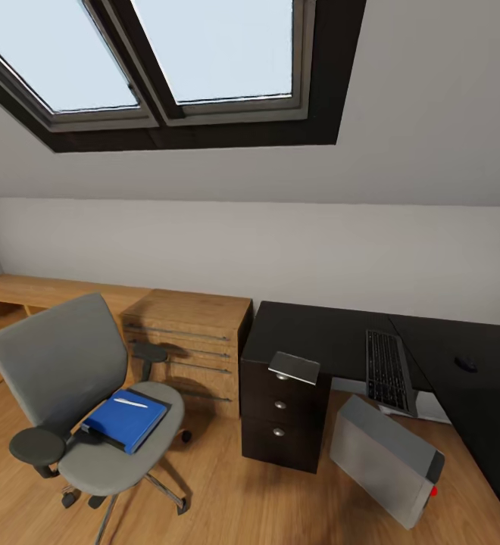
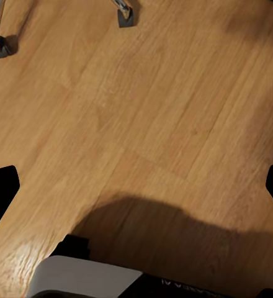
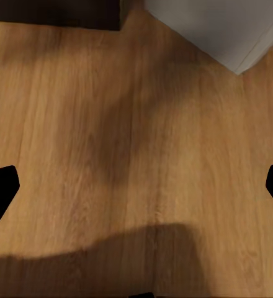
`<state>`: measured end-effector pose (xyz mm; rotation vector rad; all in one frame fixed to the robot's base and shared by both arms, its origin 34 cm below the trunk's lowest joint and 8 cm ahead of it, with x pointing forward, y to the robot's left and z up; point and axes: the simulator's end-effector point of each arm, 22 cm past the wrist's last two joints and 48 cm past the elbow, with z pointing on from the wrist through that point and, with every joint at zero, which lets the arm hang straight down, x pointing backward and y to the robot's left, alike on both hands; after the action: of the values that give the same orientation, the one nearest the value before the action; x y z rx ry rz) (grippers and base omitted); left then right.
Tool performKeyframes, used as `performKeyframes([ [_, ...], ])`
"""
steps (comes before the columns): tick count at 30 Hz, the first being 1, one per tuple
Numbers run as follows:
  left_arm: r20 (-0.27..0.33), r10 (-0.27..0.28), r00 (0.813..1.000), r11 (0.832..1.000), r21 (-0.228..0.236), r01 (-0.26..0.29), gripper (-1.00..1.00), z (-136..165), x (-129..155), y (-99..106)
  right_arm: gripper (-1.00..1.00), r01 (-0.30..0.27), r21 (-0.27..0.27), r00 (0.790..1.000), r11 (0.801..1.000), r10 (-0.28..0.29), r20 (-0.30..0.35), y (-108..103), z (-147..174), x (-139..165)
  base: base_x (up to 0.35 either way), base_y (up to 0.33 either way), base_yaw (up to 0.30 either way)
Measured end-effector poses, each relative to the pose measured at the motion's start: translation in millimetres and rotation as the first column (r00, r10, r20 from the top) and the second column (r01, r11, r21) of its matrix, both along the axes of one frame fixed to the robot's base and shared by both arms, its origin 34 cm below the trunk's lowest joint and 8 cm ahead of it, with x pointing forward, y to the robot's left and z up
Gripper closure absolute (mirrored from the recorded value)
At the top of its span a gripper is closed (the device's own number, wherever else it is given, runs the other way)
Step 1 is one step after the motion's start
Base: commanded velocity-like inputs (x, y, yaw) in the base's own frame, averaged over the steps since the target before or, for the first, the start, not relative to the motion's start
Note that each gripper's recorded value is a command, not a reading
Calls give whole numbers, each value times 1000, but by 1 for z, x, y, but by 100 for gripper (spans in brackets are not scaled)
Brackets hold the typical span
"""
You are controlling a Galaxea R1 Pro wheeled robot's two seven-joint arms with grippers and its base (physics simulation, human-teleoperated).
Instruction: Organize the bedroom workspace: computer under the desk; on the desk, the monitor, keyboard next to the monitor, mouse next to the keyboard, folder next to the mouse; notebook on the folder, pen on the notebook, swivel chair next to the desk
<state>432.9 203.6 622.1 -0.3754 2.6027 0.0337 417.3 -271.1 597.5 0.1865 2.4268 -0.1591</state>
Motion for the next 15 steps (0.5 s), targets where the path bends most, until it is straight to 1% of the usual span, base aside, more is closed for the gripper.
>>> performKeyframes([
  [2,0,0,1000,1000,0,0,-100,3,0,0,-100,5,-9,999,1000,-5,50,-9,12,16,0,0,0],
  [3,-1,0,1000,1000,0,0,-100,4,-1,0,-100,8,-13,995,1000,-7,103,-14,24,32,0,0,0],
  [4,-1,0,1000,1000,0,0,-100,5,-1,0,-100,8,-11,981,1000,-5,194,-16,46,62,0,0,0],
  [6,-1,0,1000,1000,0,0,-100,8,-1,0,-100,9,-6,971,1000,-8,240,-15,61,77,0,0,0],
  [7,-2,0,1000,1000,-1,0,-100,9,-2,-1,-100,5,-1,960,1000,-4,279,-12,73,91,0,0,0],
  [8,-2,0,1000,1000,-1,0,-100,10,-2,-1,-100,5,2,954,1000,-5,299,-11,80,97,0,0,0],
  [9,-5,1,1000,1000,-2,-1,-100,10,-3,-2,-100,7,8,935,1000,-9,354,-12,99,116,0,0,0],
  [13,-12,0,1000,1000,1,0,-100,13,-7,-1,-100,41,12,920,999,-42,390,-24,114,122,0,0,0],
  [14,-9,3,1000,1000,4,-3,-100,14,-7,2,-100,68,4,931,998,-65,360,-35,101,103,0,0,0],
  [15,-5,5,1000,1000,5,-5,-100,16,-7,2,-100,67,1,934,998,-63,351,-35,98,98,0,0,0],
])
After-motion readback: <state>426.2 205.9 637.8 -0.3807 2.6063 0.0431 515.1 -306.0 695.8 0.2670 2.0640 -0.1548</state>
